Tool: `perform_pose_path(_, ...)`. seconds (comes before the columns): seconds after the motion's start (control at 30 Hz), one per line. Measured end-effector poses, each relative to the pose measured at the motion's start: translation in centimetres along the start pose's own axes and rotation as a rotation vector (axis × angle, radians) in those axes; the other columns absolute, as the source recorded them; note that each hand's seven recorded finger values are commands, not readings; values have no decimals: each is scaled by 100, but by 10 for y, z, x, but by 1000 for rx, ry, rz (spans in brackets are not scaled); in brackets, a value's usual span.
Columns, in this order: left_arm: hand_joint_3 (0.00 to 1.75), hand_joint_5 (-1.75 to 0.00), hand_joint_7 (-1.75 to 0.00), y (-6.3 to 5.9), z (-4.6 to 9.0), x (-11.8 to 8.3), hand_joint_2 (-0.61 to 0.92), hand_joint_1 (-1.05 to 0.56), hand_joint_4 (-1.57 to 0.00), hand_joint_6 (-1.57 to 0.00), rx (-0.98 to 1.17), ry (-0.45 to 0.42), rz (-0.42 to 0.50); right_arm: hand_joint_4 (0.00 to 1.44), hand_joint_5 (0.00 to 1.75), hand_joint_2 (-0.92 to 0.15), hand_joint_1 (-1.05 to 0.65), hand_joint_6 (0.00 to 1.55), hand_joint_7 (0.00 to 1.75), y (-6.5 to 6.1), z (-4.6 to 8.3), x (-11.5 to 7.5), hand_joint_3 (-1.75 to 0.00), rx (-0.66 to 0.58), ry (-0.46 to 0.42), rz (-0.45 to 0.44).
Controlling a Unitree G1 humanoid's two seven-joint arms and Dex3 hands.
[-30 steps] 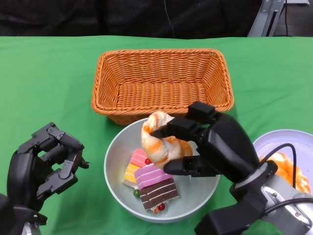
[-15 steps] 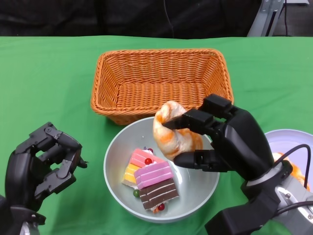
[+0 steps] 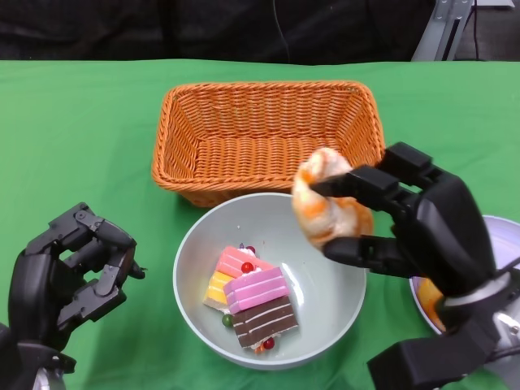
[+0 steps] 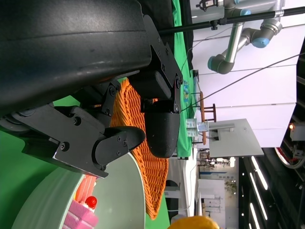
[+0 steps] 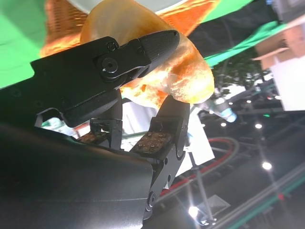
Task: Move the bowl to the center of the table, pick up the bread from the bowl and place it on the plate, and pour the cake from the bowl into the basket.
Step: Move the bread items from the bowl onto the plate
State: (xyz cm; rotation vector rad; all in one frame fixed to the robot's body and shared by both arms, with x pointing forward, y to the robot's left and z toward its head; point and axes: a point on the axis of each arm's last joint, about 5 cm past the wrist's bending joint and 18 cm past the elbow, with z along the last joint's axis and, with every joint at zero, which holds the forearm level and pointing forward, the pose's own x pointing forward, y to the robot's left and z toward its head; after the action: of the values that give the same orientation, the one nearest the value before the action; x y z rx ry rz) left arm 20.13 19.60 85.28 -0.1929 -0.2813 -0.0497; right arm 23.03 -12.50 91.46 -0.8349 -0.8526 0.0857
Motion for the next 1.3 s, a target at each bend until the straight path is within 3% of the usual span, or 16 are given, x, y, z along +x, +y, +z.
perform_pose_path(0.57, 85, -163, -129, 1, 0, 0, 70, -5, -75, -78, -14, 4, 2, 76, 142, -91, -18, 87, 80, -27, -25, -37, -1, -104, 171, -3)
perform_pose_path(0.67, 86, -163, -128, 2, 0, 0, 71, -4, -75, -78, -12, 5, 2, 79, 136, -90, -15, 90, 77, -32, -29, -43, -1, -119, 200, -16)
perform_pose_path(1.3, 89, -165, -131, 2, -1, 0, 68, -5, -74, -77, -6, 11, -2, 81, 131, -90, -15, 94, 70, -35, -31, -55, 0, -126, 252, -27)
